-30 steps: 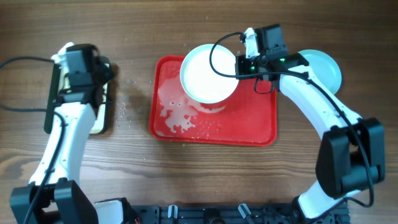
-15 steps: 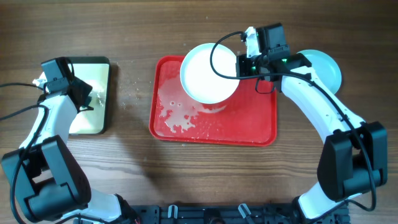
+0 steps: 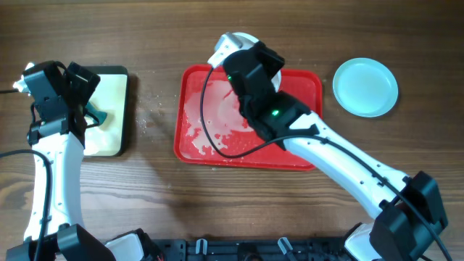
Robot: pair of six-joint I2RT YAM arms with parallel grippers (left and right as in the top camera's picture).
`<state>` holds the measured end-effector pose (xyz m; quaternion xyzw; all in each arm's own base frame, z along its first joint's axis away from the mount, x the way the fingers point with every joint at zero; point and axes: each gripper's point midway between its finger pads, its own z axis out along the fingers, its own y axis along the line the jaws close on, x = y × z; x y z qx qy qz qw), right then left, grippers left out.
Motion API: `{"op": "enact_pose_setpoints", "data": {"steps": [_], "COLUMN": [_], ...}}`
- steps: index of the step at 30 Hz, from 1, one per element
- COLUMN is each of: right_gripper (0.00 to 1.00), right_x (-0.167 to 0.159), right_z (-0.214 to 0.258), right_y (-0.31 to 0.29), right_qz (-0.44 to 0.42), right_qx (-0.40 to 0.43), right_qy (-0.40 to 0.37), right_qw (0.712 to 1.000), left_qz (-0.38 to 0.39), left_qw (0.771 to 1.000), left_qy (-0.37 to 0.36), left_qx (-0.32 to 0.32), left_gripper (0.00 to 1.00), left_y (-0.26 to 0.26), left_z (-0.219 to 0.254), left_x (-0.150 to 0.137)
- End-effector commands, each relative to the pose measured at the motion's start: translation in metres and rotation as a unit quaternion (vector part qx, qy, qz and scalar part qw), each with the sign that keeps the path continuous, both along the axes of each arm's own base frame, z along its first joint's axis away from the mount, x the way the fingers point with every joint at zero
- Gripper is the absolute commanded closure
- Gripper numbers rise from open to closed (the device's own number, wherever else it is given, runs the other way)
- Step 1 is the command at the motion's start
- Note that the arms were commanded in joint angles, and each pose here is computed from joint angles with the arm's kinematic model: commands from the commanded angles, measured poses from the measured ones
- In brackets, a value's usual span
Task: Clean dirty plates on tray and stack at the side
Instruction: 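Lift the white plate with the right gripper and stack it right of tray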
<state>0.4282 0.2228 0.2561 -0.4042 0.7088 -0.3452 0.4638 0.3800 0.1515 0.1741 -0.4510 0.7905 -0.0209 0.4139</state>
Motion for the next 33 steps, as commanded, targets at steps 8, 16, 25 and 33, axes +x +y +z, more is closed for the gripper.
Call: {"op": "enact_pose_setpoints", "data": {"steps": [8,16,25,33], "right_gripper": [0.96,0.96,0.96,0.96], "right_x": [-0.018,-0.029,0.041,0.023], "right_z": [0.035,-0.013,-0.015,-0.076], "right_y": [0.026,0.048,-0.139,-0.303], "right_qz": [0.078,0.131,-0.247,-0.318], "right_qx": [-0.242,-0.066,0.320,0.632], "right_qy": [-0.026,0.053,-0.028,0.144], "right_qw": [0.967,0.988,0.914,0.692], "left_qz": [-0.006,-0.006,-0.006,-0.006], "left_qw": [1.000,1.000,1.000,1.000], "left_qy": [-0.004,-0.004,-0.004,-0.004], "left_qx": [-0.003,-0.003,-0.003,-0.003], "left_gripper": [0.00,0.00,0.00,0.00], "left_y": [-0.001,-0.001,-0.001,-0.001], "left_z": [0.002,0.002,0.002,0.002], "left_x": [0.003,0.003,0.003,0.003]}}
